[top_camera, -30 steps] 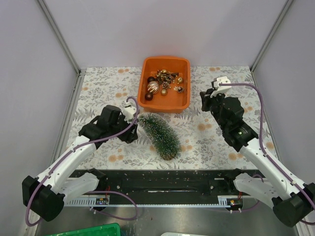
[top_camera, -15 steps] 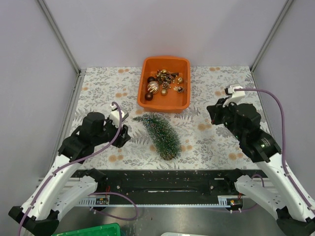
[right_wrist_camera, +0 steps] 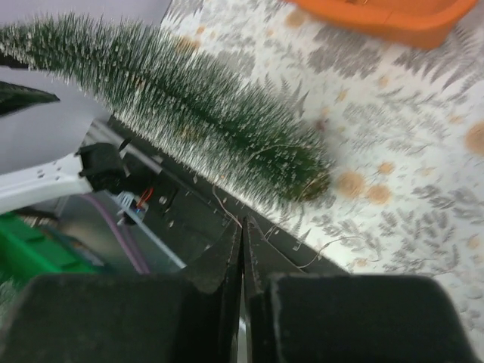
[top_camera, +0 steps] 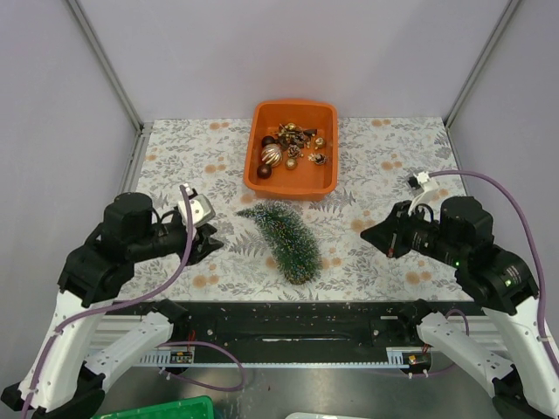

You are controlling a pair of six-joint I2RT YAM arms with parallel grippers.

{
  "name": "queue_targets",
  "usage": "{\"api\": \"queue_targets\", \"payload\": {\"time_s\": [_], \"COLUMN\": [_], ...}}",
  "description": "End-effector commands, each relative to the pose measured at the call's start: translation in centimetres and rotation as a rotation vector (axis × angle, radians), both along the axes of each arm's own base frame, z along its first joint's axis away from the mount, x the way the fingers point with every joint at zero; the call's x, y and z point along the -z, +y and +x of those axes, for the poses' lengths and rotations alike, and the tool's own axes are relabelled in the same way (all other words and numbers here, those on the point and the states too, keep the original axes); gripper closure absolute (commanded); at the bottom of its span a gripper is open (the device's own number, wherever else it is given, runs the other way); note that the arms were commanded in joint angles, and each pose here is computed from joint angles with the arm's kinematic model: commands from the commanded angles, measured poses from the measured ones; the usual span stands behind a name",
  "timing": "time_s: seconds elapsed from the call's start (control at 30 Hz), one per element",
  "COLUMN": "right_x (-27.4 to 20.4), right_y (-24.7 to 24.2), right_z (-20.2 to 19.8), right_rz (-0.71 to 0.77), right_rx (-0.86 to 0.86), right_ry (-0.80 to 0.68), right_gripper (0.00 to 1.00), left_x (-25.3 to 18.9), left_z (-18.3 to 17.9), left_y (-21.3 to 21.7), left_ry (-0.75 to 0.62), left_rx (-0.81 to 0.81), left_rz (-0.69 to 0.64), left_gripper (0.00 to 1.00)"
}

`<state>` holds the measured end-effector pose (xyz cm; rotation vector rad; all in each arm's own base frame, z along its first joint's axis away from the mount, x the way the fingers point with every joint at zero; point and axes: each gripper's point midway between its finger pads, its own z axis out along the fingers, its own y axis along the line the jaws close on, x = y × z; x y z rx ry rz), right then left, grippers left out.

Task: Decorate the small christmas tree

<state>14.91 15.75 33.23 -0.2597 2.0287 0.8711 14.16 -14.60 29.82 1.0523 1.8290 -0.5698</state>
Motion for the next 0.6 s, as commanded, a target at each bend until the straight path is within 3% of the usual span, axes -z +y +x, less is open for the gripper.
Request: {"api": "queue_targets", "payload": {"time_s": [0.0, 0.23, 0.57], "right_x": [1.7, 1.4, 0.7], "right_y": [2.0, 4.2, 6.0], "right_z": [-3.7, -5.8, -5.8], "right_rz": [0.084, 0.233, 0.412], "right_rx": [-0.147, -0.269, -0.313], "right_ry": [0.215, 0.323, 0.379], "right_gripper": [0.94, 0.94, 0.93], "left_x": [-2.9, -5.4, -3.2], "left_z": [-3.1, -6.8, -8.5], "left_y": [-2.4, -5.3, -9.8], "left_ry": [0.028, 0.093, -0.014], "left_rx": [0.217, 0.444, 0.658], "left_rz": [-0.080, -0.153, 0.005], "left_gripper": [0.59, 0.61, 0.57]}}
